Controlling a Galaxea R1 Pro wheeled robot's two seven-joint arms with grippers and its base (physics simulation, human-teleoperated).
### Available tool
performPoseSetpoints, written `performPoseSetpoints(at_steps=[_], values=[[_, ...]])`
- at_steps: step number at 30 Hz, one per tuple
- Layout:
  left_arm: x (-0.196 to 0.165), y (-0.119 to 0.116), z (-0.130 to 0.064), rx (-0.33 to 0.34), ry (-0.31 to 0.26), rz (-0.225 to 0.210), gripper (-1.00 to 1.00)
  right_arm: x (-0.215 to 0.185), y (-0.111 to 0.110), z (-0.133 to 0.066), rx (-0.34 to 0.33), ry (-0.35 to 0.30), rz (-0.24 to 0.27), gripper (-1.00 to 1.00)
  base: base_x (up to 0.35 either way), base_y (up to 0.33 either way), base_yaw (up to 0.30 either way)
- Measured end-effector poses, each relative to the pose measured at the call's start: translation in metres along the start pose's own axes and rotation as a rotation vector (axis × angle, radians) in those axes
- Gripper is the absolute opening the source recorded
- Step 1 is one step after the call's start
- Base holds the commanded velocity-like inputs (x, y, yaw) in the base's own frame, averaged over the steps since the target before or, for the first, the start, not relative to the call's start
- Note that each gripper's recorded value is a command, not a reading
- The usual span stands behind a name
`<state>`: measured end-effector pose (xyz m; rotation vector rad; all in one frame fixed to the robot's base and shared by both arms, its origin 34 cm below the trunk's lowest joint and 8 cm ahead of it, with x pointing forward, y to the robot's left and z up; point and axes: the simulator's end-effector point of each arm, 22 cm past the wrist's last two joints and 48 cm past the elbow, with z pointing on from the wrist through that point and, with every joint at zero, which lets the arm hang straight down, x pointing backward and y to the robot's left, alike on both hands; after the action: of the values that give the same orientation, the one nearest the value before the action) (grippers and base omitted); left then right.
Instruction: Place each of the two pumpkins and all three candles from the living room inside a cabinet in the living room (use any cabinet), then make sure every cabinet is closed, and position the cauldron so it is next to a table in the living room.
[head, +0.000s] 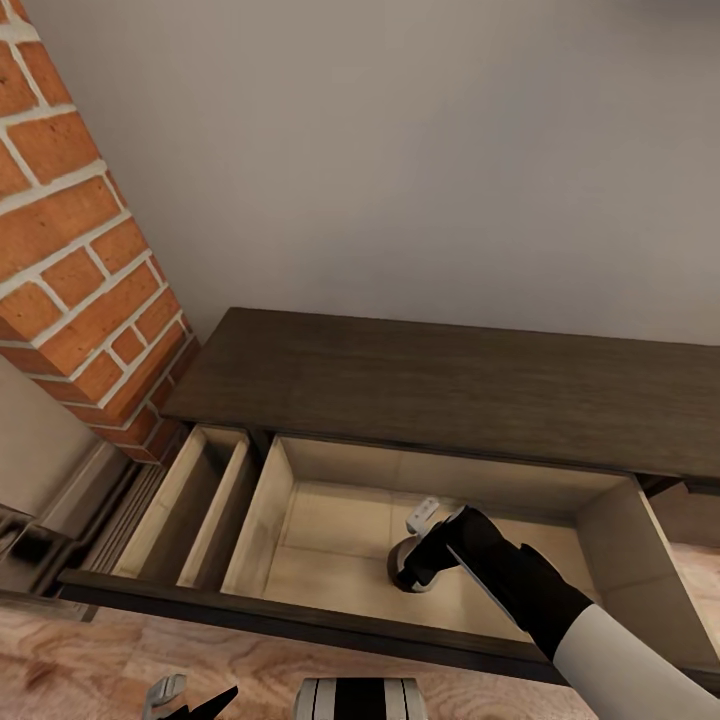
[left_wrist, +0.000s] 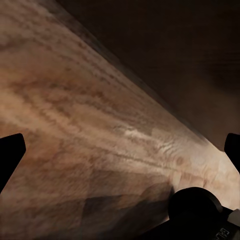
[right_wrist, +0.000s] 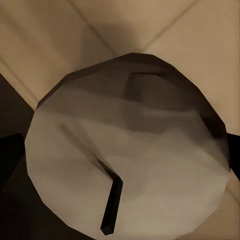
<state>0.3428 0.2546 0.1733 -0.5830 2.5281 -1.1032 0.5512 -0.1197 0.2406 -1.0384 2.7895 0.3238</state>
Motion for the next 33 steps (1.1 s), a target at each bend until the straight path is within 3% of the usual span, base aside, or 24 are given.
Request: performPoseSetpoints(at_steps=[16,17,33], values=[[0.0001,0.0001,0.0000,0.000,0.000,0.000,1.00,-0.0002,0.0001,-0.0002,-0.001,0.000,-0.001,-1.00,0.000,0.000,0.000],[0.0001,0.0001,0.0000,0.000,0.000,0.000,1.00,-0.0002,0.0001,-0.0001,-0.001,0.000,0.000,1.00,0.000,0.000,0.000],[-0.0001,0.0002,-0.0003,0.000,-0.002,-0.001,1.00,-0.0006,-0.0012,-0.0010,0.000,-0.003,0.003,1.00,0.000,0.000,0.000]])
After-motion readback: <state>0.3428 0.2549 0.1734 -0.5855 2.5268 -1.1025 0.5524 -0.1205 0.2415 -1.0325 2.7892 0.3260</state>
